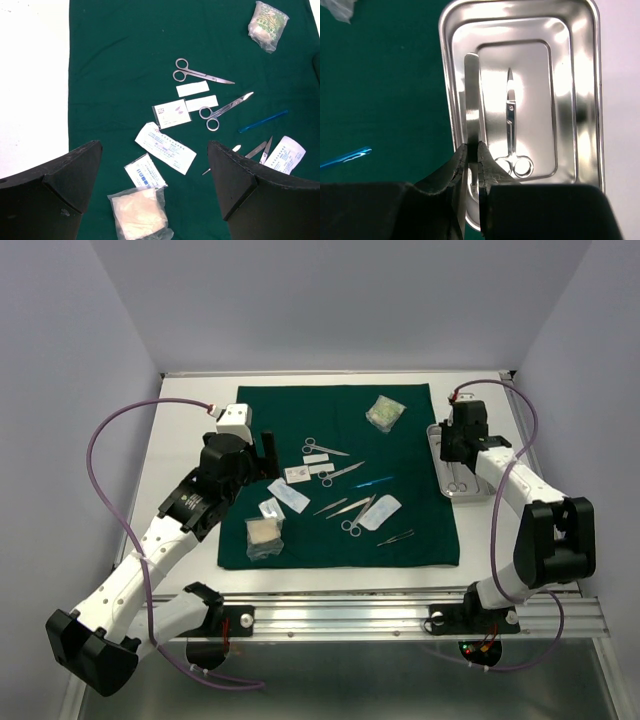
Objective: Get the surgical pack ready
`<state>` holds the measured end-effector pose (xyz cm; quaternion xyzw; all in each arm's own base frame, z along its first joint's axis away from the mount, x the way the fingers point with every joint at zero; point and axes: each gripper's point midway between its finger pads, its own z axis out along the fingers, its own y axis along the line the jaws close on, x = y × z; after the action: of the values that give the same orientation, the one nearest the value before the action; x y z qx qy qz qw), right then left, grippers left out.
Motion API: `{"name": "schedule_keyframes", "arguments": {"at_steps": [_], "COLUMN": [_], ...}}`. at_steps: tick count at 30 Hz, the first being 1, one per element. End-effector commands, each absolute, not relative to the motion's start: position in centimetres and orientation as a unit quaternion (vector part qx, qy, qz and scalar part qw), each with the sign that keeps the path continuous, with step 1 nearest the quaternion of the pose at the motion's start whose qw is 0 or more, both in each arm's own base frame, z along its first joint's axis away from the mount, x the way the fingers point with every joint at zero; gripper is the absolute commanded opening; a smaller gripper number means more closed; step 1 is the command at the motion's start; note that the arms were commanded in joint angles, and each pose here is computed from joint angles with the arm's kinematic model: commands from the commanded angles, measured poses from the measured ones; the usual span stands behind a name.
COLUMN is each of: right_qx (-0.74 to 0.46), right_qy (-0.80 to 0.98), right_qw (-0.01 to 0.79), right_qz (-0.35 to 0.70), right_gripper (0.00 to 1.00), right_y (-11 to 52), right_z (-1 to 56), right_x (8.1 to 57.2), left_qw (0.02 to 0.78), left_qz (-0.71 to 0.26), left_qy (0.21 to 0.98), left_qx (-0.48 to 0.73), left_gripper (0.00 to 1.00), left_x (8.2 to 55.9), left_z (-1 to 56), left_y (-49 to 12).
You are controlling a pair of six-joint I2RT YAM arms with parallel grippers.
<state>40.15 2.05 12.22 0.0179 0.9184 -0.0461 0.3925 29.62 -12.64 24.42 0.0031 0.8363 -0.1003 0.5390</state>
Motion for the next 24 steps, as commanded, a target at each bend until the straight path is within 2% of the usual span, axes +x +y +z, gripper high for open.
{"name": "schedule_keyframes", "arguments": {"at_steps": [1, 8, 10, 14, 20, 21, 24], "right_qx": [0.016, 0.036, 0.041, 0.048, 0.064, 0.065, 0.065], "right_qy": [0.915, 0.923, 0.921, 0.916, 0.906, 0.904, 0.899], "right_qw": [0.397, 0.363, 0.365, 0.369, 0.396, 0.404, 0.421], "right_qz": [-0.065, -0.118, -0.129, -0.149, -0.134, -0.126, -0.102], "right_gripper": [0.01, 0.02, 0.06, 0.43, 0.5, 0.62, 0.62], "right_y": [0.8, -1.3, -1.7, -2.3, -2.0, -1.8, -0.2], "right_z": [11.8, 8.9, 8.5, 8.8, 10.8, 11.5, 13.4], "right_x": [40.3, 40.2, 40.6, 41.5, 41.7, 41.7, 42.1], "left_qw": [0.558, 0.56, 0.561, 0.561, 0.561, 0.561, 0.559], "left_qz": [-0.098, -0.097, -0.099, -0.096, -0.091, -0.092, -0.099], "left_qy": [0.824, 0.823, 0.822, 0.822, 0.823, 0.823, 0.823], "left_qx": [0.002, 0.003, 0.003, 0.003, 0.002, 0.003, 0.011], "left_gripper": [0.99, 0.99, 0.99, 0.99, 0.99, 0.99, 0.99], "left_x": [29.9, 30.0, 29.9, 29.8, 29.8, 29.9, 30.0], "left_z": [25.8, 26.1, 26.1, 26.2, 26.0, 26.0, 26.1], "left_y": [-12.3, -12.3, -12.3, -12.1, -11.9, -12.0, -12.5]}}
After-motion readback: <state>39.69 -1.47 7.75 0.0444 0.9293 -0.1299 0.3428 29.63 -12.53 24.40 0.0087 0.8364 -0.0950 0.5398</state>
